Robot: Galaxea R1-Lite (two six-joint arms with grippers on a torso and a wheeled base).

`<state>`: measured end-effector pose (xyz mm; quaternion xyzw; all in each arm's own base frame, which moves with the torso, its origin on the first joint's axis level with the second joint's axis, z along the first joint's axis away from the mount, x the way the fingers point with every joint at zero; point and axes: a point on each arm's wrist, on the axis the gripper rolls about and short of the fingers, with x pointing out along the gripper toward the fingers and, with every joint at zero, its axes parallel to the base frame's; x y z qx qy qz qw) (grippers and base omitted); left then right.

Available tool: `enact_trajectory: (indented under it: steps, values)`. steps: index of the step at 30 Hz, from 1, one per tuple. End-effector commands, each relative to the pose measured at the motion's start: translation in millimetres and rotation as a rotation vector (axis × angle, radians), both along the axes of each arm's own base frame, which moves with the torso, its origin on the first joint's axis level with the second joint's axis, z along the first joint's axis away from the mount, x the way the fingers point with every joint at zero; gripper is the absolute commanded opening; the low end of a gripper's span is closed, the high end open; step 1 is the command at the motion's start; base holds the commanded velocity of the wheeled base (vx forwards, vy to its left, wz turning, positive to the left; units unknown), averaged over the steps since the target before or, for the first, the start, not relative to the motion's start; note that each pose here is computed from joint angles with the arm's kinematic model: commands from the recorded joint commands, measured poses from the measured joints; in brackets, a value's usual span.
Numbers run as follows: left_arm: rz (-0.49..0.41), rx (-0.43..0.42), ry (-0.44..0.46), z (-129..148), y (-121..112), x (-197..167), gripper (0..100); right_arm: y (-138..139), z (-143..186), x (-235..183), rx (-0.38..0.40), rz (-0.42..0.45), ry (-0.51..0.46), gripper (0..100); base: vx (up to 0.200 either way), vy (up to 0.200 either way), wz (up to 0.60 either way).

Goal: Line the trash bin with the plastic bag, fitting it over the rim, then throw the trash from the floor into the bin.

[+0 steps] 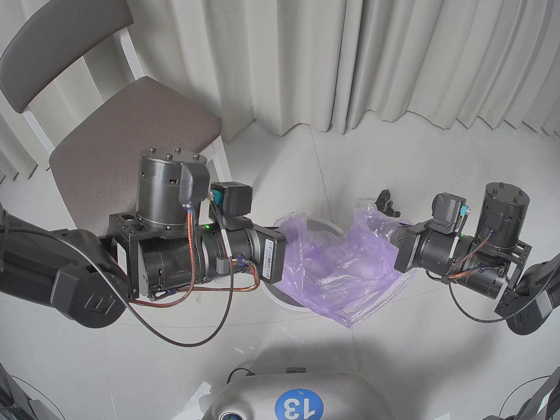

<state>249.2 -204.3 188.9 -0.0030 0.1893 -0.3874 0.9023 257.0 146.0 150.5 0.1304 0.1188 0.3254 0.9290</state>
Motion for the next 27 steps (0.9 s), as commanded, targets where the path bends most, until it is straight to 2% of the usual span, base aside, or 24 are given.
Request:
enact_trajectory:
  steps: [1, 9, 16, 18, 27]
  values:
    - [0.027, 0.007, 0.025, -7, 4, 8, 0, -2, -12, 18, -0.003, -0.024, 0.040, 0, 0.000, 0.000, 0.00]
    - [0.040, -0.018, 0.032, -22, -3, 17, 0, 0, -26, 26, -0.001, -0.010, 0.094, 0, 0.000, 0.000, 0.00]
    - [0.043, -0.003, 0.054, -49, -12, 30, 0, 6, -38, 38, 0.007, -0.015, 0.135, 0, 0.000, 0.000, 0.00]
    - [0.053, -0.021, 0.060, -57, -16, 35, 0, 7, -43, 40, 0.008, -0.017, 0.152, 0, 0.000, 0.000, 0.00]
    - [0.072, -0.016, 0.081, -68, -11, 37, 0, 14, -66, 55, 0.007, -0.029, 0.215, 0, 0.000, 0.000, 0.00]
